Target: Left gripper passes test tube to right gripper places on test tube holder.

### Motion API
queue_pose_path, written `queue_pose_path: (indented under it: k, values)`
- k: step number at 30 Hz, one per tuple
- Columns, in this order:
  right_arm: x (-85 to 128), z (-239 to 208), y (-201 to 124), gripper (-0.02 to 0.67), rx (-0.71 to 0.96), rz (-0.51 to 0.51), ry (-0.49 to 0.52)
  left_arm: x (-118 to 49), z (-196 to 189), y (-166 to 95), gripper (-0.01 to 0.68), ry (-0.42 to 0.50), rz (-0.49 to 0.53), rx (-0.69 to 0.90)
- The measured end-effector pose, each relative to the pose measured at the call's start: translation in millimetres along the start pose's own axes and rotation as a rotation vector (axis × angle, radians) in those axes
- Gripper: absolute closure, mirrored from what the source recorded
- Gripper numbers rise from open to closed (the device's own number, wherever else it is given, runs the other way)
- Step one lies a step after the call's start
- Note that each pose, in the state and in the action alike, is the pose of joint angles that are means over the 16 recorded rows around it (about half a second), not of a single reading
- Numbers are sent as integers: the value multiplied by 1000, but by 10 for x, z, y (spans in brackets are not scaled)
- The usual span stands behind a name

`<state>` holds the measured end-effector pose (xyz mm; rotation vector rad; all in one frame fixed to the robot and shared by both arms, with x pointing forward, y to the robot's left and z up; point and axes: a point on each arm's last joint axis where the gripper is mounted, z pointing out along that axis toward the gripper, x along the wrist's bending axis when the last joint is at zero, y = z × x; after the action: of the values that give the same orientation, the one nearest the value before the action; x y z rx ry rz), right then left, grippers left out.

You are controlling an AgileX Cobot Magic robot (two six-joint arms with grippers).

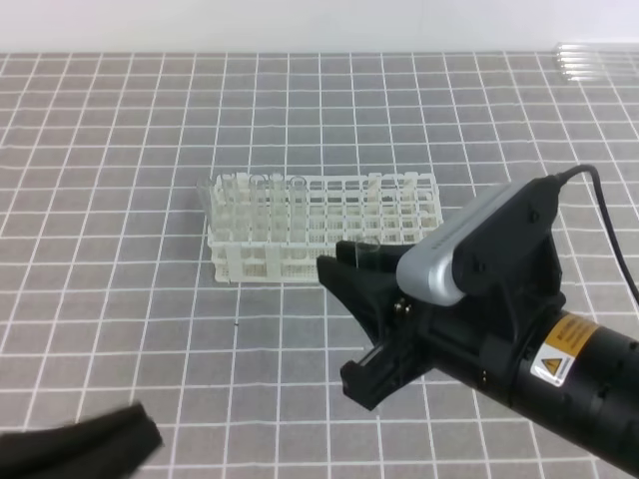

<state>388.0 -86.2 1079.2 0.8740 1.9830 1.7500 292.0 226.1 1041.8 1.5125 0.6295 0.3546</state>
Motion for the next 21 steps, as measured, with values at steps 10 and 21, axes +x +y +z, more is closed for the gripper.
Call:
queue_pose_path:
  k: [10,21]
  values:
    - [5,-1,-16,564,18,0,6,142,-49,-555,646,102,-70,122]
    - [5,-4,-12,564,15,0,5,256,-74,-744,673,205,-71,151]
